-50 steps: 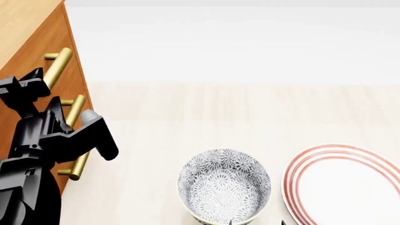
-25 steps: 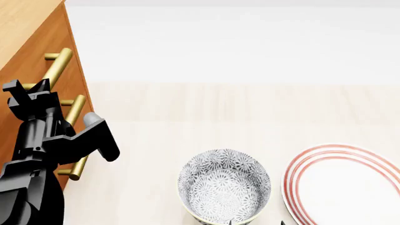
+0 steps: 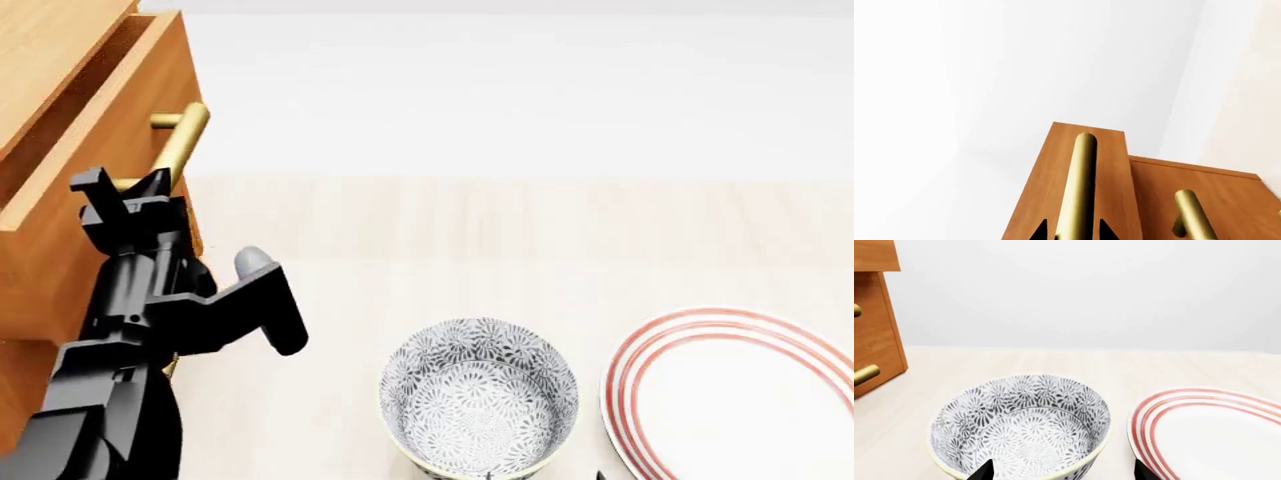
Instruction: Open the top drawer of the cabinet.
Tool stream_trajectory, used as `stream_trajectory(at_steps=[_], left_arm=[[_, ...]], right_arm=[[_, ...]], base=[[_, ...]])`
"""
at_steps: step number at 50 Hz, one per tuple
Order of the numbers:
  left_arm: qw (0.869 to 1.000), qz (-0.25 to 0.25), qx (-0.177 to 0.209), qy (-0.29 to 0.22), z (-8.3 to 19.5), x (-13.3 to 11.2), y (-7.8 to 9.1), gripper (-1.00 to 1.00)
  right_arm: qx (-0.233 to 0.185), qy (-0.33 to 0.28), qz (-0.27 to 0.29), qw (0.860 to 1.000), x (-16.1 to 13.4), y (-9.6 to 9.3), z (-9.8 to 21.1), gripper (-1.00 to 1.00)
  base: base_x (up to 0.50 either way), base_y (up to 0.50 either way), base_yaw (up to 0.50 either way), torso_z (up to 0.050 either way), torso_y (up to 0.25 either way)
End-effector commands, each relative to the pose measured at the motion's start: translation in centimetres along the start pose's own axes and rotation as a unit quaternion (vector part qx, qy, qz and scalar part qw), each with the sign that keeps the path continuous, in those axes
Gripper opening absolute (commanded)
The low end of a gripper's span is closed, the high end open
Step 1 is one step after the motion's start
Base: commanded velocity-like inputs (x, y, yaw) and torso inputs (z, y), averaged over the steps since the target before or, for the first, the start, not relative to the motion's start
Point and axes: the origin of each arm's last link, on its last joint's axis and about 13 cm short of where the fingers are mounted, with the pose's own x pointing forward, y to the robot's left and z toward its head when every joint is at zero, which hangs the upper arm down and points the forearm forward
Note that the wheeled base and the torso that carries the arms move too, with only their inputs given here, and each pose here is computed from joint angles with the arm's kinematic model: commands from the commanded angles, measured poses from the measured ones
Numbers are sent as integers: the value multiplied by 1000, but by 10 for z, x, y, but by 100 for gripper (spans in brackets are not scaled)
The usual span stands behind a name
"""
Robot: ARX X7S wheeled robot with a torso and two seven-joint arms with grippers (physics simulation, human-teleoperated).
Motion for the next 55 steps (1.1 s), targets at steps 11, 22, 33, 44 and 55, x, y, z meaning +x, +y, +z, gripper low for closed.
stream_trajectory(at_steps=[11,22,33,44,55], left_arm=[[998,10,-3,-63,36,-3,8,-100],[996,8,-8,-87,51,-7,10,-100],[994,9,-10,-106,59,-11,11,-100],[994,21,-27,-102,62,-13,19,100],[981,5,-120,-150,79,-38,34,100]], right_arm=[[-1,-2,8,1000,-1,0,1,100],[1,-4,11,1000,-2,0,2,100],[2,-2,11,1000,-1,0,1,100],[5,0,9,1000,0,0,1,100],[5,2,11,1000,-1,0,1,100]], base=[[2,0,-2,0,0],[-1,0,0,0,0],[-5,0,0,0,2],[-6,0,0,0,3],[0,0,0,0,0]])
